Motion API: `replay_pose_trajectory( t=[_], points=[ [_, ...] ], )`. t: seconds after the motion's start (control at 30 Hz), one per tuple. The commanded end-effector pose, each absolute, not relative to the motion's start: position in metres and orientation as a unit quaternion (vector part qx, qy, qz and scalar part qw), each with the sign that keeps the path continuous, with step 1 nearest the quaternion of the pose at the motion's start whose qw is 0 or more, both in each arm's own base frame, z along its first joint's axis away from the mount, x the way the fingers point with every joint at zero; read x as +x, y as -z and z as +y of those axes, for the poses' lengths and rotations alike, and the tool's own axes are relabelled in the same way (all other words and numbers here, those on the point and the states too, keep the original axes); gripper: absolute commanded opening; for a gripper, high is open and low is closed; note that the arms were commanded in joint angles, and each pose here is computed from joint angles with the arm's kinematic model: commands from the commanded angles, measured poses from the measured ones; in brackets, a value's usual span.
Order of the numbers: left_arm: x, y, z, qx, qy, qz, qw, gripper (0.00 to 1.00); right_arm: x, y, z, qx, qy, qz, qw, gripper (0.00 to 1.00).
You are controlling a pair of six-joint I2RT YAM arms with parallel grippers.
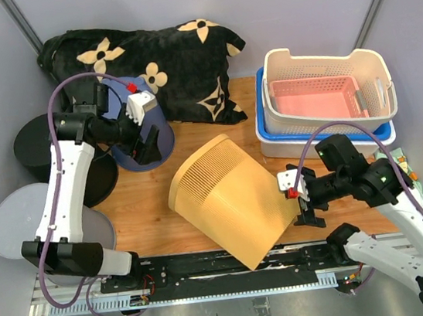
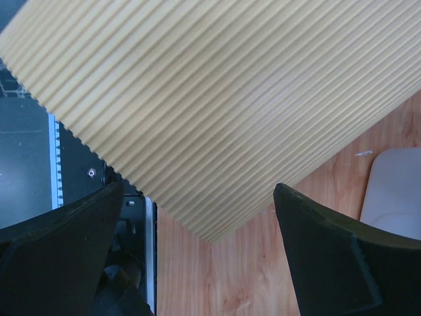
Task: Turn the large container upside down
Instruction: Turn the container upside down at the center of the board.
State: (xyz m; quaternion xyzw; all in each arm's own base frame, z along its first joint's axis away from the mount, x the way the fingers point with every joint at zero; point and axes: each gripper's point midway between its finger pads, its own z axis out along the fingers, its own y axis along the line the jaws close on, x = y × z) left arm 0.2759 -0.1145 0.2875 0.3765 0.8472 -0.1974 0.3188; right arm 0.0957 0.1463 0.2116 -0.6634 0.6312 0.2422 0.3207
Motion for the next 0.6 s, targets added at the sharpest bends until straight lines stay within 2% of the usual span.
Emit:
replay_pose_trajectory(
  t=[0.0,0.2,0.5,0.53,0.57],
  points=[
    [0.279,-0.282,-0.120,0.369,0.215,0.846,0.321,0.99,0.089,-0.197,0.139,-0.688,-0.236,0.626,0.282,1.00],
    [0.271,-0.302,-0.144,0.382,0.290,0.814,0.329,0.99,0.103,-0.197,0.153,-0.682,-0.232,0.622,0.305,1.00],
    [0.256,-0.330,-0.159,0.396,0.345,0.783,0.333,0.99,0.115,-0.172,0.155,-0.670,-0.222,0.642,0.301,1.00],
    [0.254,-0.327,-0.159,0.397,0.344,0.785,0.330,0.99,0.116,-0.172,0.156,-0.668,-0.223,0.644,0.301,1.00],
    [0.251,-0.322,-0.158,0.395,0.344,0.787,0.325,0.93,0.118,-0.171,0.158,-0.665,-0.224,0.645,0.302,1.00]
  ],
)
